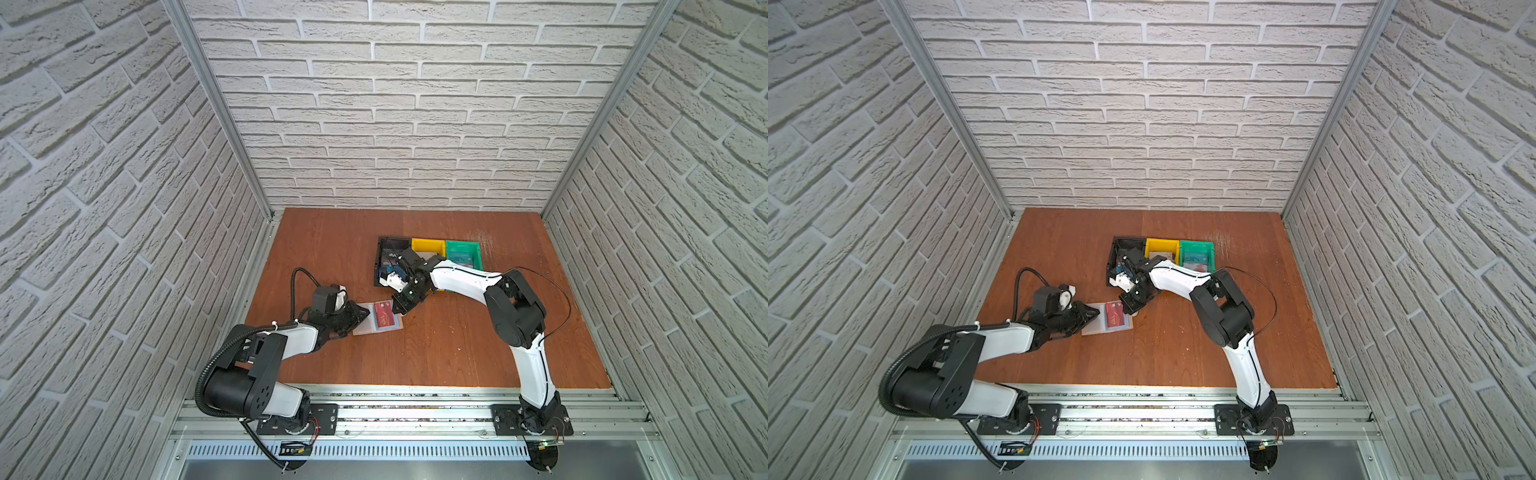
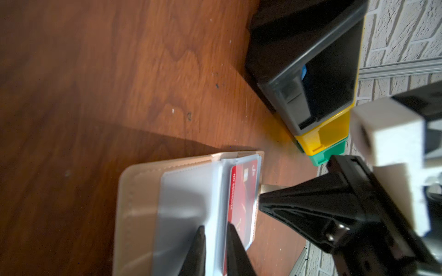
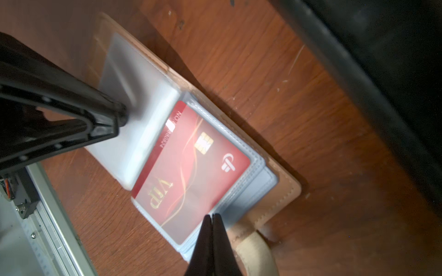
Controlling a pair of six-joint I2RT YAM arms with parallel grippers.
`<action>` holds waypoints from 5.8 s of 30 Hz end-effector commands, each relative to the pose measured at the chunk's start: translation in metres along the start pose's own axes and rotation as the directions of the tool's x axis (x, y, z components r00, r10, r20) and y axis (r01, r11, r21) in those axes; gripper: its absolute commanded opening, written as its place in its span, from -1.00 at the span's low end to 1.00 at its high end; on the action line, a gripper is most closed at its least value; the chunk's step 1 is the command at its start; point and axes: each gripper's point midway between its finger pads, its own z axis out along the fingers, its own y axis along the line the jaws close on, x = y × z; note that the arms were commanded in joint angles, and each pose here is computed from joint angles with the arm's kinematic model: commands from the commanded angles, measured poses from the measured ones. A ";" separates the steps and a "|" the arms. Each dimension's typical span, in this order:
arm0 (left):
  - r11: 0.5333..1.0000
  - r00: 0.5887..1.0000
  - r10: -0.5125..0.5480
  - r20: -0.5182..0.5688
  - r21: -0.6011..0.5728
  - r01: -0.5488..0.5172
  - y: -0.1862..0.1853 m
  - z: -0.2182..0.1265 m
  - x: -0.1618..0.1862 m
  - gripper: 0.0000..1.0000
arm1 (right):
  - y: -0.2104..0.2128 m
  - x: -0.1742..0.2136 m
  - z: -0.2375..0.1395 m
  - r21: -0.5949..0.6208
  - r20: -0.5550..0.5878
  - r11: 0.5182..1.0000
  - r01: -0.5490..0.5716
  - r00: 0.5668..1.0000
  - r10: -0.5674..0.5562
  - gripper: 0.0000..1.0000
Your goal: Take the credit cards out of the card holder
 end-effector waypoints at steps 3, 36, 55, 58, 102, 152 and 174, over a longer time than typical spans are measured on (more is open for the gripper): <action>0.998 0.999 0.031 0.019 0.050 -0.032 -0.015 0.002 -0.007 -0.62 | 0.000 0.000 0.010 -0.005 -0.007 1.000 -0.002 1.000 0.002 -0.89; 0.998 0.999 0.029 -0.020 0.056 -0.028 -0.014 0.017 0.000 -0.74 | -0.002 0.008 0.018 -0.012 -0.043 1.000 -0.013 0.999 0.012 -0.89; 0.999 0.998 0.032 -0.048 0.046 -0.030 -0.012 0.028 0.003 -0.79 | -0.002 0.010 0.021 -0.018 -0.052 1.000 -0.011 0.999 0.010 -0.89; 0.998 0.998 0.031 -0.051 0.048 -0.029 -0.012 0.029 0.004 -0.78 | -0.003 0.011 0.021 -0.018 -0.053 1.000 -0.010 0.999 0.009 -0.89; 0.998 0.999 -0.029 -0.040 -0.061 0.026 0.033 -0.004 0.017 -1.00 | -0.008 0.016 0.025 -0.032 -0.079 0.998 -0.061 0.995 0.058 -0.88; 0.996 0.998 -0.026 -0.058 -0.081 0.021 0.036 0.000 0.021 -0.89 | 0.051 -0.015 0.013 -0.127 0.000 0.991 0.045 0.999 -0.046 -0.87; 0.995 0.999 -0.028 -0.031 -0.097 0.024 0.042 -0.011 0.026 -0.72 | 0.011 0.005 0.035 -0.078 -0.083 0.994 -0.081 0.994 0.075 -0.87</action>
